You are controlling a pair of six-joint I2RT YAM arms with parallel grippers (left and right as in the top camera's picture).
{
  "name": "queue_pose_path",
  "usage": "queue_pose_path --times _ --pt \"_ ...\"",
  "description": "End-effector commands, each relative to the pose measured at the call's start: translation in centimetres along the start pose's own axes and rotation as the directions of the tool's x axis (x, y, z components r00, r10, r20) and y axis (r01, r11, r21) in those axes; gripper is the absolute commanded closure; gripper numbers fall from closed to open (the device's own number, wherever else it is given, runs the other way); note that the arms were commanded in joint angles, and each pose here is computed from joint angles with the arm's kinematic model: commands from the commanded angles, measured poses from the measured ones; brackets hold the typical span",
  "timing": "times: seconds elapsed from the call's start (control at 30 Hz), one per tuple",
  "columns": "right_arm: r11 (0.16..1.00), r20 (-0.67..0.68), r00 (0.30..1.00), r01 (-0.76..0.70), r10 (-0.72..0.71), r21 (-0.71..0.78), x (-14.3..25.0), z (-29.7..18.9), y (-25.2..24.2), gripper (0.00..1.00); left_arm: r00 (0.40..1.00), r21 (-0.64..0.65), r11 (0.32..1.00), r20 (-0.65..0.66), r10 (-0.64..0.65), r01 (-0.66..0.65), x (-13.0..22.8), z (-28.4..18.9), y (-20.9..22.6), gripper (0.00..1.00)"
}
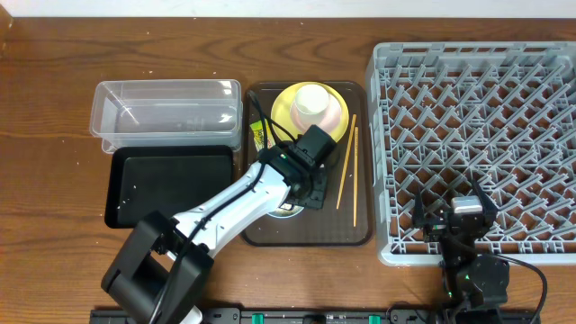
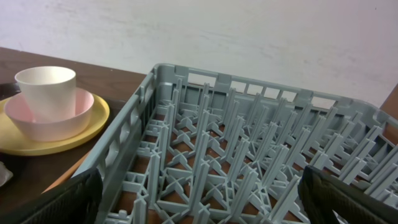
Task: Sort waste into correct bins and load items into the dishwasher rack
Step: 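Move the left gripper over the light-blue rice bowl and lower, then grasp the rim of the light-blue bowl with the left gripper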
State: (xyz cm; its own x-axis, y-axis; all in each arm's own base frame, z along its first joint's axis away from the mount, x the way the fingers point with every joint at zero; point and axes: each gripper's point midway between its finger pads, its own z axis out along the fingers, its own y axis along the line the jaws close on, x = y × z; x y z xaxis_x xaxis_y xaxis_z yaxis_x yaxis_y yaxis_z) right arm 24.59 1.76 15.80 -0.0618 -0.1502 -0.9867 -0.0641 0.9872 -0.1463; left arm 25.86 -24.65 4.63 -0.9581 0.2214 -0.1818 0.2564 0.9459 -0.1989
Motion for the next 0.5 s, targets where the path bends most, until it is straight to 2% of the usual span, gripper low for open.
queue_pose_path --times 0.0,0.2,0.3,0.47 --pt "1.000 0.003 1.000 0.004 -0.004 -0.002 0.0 0.0 0.0 0.01 1.000 -0.023 1.000 -0.011 0.006 -0.006 0.5 0.6 0.2 0.62" --pt "1.000 0.003 1.000 0.004 -0.004 -0.002 0.0 0.0 0.0 0.01 1.000 -0.052 0.999 0.005 0.007 -0.007 0.2 0.6 0.8 0.62" --pt "1.000 0.003 1.000 0.004 -0.004 -0.002 0.0 0.0 0.0 0.01 1.000 -0.062 0.998 0.009 0.007 -0.006 0.1 0.6 0.9 0.69" --pt "1.000 0.003 1.000 0.004 -0.004 -0.002 0.0 0.0 0.0 0.01 1.000 -0.113 0.994 0.030 0.009 -0.005 -0.2 0.5 1.8 0.71"
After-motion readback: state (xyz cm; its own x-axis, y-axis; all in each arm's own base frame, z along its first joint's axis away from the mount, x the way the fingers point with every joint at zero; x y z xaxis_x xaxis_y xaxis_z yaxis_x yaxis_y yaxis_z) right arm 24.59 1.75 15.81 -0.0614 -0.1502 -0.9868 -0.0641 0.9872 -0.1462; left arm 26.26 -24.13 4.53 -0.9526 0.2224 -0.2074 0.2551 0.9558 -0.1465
